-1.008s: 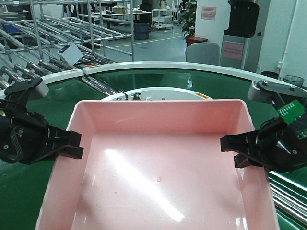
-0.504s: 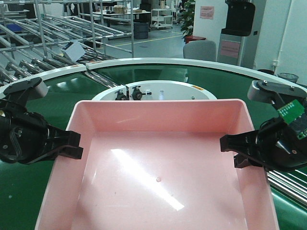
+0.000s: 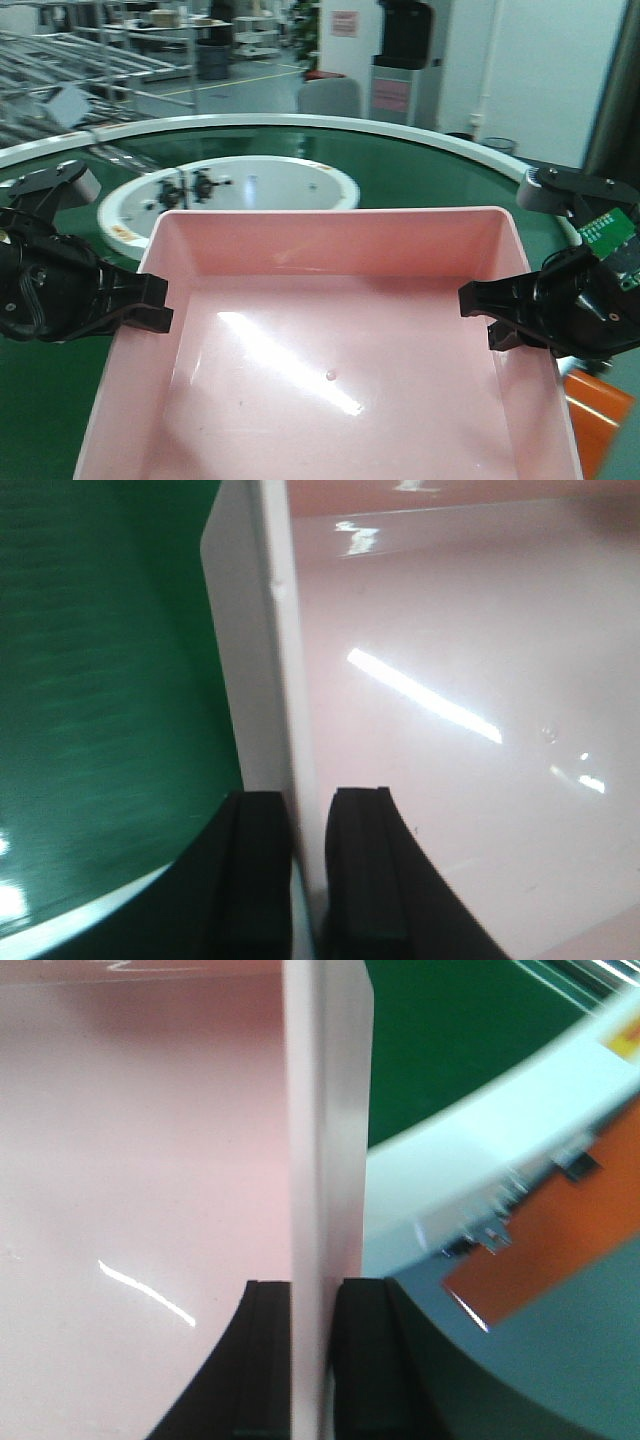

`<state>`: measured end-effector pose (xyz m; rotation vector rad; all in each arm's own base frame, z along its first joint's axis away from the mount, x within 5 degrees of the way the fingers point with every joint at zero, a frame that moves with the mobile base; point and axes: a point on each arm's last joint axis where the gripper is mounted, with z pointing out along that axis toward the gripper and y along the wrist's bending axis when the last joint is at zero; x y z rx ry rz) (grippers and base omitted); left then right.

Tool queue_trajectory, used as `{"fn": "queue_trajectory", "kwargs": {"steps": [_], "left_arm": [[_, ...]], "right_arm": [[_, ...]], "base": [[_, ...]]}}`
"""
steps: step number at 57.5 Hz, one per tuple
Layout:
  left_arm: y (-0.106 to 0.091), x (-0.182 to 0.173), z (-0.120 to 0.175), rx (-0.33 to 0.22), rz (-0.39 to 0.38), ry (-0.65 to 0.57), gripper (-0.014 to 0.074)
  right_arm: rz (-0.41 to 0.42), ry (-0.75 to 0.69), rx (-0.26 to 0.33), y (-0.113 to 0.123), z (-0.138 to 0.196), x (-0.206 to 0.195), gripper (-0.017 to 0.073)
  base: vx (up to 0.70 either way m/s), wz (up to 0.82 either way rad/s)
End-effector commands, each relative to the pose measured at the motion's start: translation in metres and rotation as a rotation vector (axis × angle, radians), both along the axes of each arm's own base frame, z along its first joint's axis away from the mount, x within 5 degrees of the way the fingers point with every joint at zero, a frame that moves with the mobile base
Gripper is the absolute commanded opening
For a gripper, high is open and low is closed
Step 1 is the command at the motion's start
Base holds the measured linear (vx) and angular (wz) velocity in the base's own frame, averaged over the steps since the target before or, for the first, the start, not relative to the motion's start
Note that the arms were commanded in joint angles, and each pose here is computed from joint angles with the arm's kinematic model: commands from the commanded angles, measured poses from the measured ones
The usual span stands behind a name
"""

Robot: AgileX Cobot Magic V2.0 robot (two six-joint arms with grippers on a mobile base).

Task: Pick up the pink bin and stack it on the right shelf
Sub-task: 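Carry the pink bin with both grippers while the base drives to the table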

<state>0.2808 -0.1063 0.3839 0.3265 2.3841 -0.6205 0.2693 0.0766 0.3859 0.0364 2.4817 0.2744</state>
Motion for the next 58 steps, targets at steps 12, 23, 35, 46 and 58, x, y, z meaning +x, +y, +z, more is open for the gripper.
{"fn": "queue_trajectory", "kwargs": {"steps": [12, 23, 35, 46, 58], "left_arm": [[0.0007, -0.0073, 0.0238, -0.056, 0.011, -0.101, -0.0001], [0.0007, -0.0073, 0.0238, -0.056, 0.011, -0.101, -0.0001], [0.0007, -0.0073, 0.0238, -0.056, 0.011, -0.101, -0.0001], [0.0007, -0.0073, 0.0238, -0.056, 0.011, -0.101, -0.0001], [0.0007, -0.0073, 0.0238, -0.056, 0.011, -0.101, -0.0001]], "right_arm": [[-0.001, -0.162, 0.041, -0.0023, 0.0286, -0.0045, -0.0009], [-0.001, -0.162, 0.041, -0.0023, 0.0286, -0.0045, -0.0009], [-0.001, -0.162, 0.041, -0.0023, 0.0286, -0.0045, -0.0009], [-0.001, -0.162, 0.044, -0.0022, 0.0289, -0.005, -0.0009], [-0.001, -0.162, 0.045, -0.0021, 0.0289, -0.005, -0.0009]], "base": [[-0.18, -0.66], [-0.14, -0.79], [-0.09, -0.81], [-0.01, -0.76], [0.09, -0.67]]}}
